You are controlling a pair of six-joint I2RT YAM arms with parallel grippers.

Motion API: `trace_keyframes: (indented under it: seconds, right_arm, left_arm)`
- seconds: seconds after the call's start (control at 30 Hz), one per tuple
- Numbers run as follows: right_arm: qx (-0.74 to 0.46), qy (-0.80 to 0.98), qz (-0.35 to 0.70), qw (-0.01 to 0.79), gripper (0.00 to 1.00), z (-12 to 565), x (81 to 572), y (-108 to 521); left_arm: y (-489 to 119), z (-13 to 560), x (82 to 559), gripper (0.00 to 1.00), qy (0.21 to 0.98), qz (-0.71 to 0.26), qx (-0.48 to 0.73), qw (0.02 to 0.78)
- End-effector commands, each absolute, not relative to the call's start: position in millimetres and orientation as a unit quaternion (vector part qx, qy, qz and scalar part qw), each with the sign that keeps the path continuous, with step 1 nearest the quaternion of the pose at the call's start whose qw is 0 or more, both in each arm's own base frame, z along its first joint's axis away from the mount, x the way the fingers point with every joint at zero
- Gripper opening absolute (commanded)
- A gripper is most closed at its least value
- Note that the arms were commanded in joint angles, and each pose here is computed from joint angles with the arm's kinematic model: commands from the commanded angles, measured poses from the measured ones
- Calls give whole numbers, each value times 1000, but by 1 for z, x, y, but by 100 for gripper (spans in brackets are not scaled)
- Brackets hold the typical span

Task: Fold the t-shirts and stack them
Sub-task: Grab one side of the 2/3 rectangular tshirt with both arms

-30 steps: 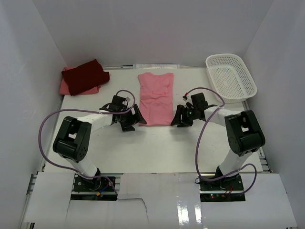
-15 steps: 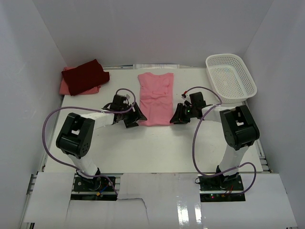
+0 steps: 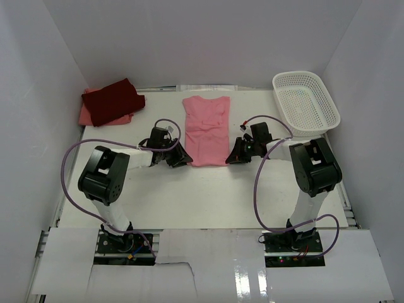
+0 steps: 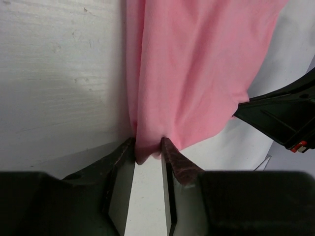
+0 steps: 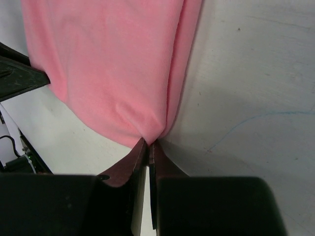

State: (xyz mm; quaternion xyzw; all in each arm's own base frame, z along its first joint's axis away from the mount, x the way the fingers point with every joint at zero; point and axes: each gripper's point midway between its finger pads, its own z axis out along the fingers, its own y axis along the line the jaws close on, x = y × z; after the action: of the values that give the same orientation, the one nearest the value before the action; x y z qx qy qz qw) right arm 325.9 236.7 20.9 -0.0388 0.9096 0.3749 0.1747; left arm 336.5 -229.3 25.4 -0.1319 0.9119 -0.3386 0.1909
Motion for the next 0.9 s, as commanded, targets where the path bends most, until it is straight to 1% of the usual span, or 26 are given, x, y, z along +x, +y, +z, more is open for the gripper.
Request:
trace_keyframes:
  seconds: [0.0,0.03,0.07,0.13,0.2,0.23,0.27,0.3,0.37,0.47,0.5,0.53,0.57,0.6,0.63,0.67,0.7,0.73,0.77,0.87]
  right_arm:
    - [-42,919,353,170,8,10,321,231]
    - [-43,919,353,171,8,11,321,231]
    - [-43,919,352,170,8,10,321,231]
    - [-49,919,353,168,8,10,319,230]
    - [-51,921,351,163,8,10,313,228]
    - [-56,921,349,163,8,10,311,227]
    - [-60,921,349,164,8,11,308,226]
    - [-60,925,343,151,8,9,294,221]
    - [-71,926,340,144,8,7,279,218]
    - [-79,930,339,121,8,4,241,210]
    - [-83,927,342,127,8,11,232,209]
    - [-80,931,339,109,8,3,211,203]
    - [-84,927,347,116,8,13,202,205]
    - [-86,926,349,112,8,13,192,204]
    - [-79,931,343,92,8,6,172,196]
    - [-77,933,341,89,8,7,163,195]
    - [-81,928,347,106,8,16,161,194]
    - [-74,933,341,91,8,14,147,188]
    - [-78,928,347,110,8,24,148,188]
    - [-83,925,357,101,8,41,137,187]
  left_arm:
    - [-198,-40,297,39,952,-238,-150,119]
    - [-198,-42,297,31,953,-236,-147,117]
    - [-197,-43,296,28,954,-236,-145,116]
    - [-199,-44,296,26,955,-238,-137,113]
    - [-202,-43,292,22,955,-249,-122,104]
    - [-203,-41,289,16,955,-254,-116,100]
    - [-204,-40,285,3,955,-259,-105,97]
    - [-205,-39,273,0,957,-262,-97,77]
    - [-205,-34,256,0,959,-264,-78,65]
    - [-208,-27,215,0,962,-265,-60,36]
    - [-210,-25,200,0,963,-262,-58,25]
    - [-211,-23,191,0,963,-264,-59,21]
    - [-211,-21,171,0,962,-267,-50,14]
    - [-212,-18,162,0,961,-269,-59,6]
    - [-214,-15,153,0,960,-274,-58,0]
    - [-215,-17,134,0,961,-272,-47,-14]
    - [-218,-9,130,0,958,-281,-47,-9]
    - [-221,-6,122,0,957,-286,-53,-19]
    - [-223,-5,111,0,956,-287,-47,-28]
    - [-227,10,109,0,955,-293,-51,-15]
